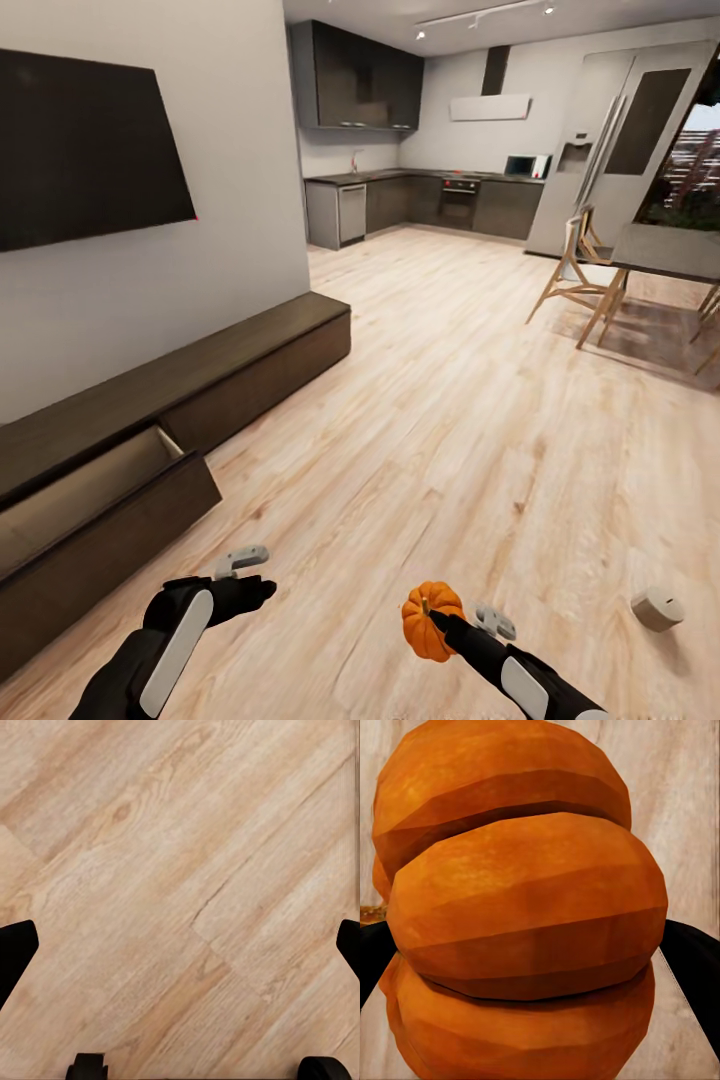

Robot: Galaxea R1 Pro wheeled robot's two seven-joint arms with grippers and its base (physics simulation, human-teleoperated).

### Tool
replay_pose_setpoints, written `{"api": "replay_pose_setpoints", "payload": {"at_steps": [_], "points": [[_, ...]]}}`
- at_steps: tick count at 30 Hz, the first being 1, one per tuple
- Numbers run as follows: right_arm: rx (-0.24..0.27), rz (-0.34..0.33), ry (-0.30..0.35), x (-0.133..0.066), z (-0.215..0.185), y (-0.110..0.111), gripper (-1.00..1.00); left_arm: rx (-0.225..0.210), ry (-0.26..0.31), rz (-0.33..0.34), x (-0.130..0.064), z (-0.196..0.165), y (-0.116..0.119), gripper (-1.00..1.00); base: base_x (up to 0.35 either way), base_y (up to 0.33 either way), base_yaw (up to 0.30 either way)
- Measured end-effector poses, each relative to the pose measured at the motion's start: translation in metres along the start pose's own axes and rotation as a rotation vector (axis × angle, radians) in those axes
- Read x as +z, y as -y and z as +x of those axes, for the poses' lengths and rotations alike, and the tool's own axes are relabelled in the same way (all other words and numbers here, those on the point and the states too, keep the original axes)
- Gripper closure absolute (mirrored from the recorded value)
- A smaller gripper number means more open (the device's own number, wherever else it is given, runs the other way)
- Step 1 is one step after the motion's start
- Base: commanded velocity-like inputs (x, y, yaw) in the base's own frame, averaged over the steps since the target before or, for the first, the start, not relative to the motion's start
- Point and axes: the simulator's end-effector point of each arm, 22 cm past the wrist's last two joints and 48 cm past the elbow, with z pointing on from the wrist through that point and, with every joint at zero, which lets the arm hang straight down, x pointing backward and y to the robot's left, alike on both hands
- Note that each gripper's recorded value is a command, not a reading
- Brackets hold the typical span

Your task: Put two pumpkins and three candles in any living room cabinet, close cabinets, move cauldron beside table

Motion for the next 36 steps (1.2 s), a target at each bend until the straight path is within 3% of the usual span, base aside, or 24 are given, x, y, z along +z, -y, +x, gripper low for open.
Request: {"api": "replay_pose_setpoints", "payload": {"at_steps": [26, 36], "points": [[0.005, 0.01, -0.015, 0.004, 0.007, 0.006, 1.0, -0.003, -0.019, -0.004, 0.006, 0.007, -0.003, -1.0, 0.0, 0.0, -0.258], [0.006, 0.014, -0.02, 0.005, 0.01, 0.008, 1.0, -0.004, -0.026, -0.006, 0.009, 0.009, -0.004, -1.0, 0.168, 0.0, -0.258]]}}
